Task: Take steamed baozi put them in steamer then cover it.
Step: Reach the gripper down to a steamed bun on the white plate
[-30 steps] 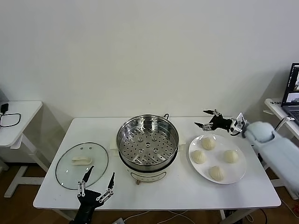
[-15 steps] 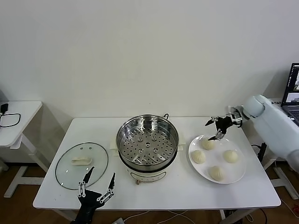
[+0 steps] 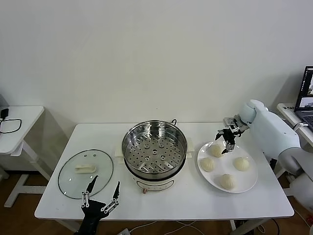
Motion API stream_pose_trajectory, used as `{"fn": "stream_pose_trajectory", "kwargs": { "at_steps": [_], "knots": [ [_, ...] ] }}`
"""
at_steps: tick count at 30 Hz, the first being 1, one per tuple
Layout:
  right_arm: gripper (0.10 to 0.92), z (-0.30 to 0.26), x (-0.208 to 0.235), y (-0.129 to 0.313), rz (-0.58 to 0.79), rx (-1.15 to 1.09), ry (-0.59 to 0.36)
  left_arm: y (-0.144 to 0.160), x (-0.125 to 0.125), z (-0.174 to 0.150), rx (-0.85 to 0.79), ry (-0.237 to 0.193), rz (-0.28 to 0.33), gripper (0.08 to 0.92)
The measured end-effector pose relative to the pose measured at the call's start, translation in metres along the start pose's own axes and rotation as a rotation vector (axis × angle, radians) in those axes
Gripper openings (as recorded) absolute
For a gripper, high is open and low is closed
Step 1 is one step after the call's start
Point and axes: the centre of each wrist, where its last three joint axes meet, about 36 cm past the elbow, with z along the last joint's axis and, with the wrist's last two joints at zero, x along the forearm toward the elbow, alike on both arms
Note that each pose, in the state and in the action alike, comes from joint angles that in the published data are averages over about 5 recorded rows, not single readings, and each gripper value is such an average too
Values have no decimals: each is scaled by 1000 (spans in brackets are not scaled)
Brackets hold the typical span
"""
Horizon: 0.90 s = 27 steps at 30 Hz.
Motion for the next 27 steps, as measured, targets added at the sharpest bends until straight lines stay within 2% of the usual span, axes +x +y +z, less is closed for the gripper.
{"fn": "stream_pose_trajectory", "kwargs": {
  "at_steps": [14, 27],
  "knots": [
    [809, -2, -24, 5, 5, 10, 31, 0, 0, 3, 1, -2, -5, 823],
    [666, -2, -30, 9, 24, 27, 33, 2, -1, 1, -3, -11, -16, 823]
  ]
}}
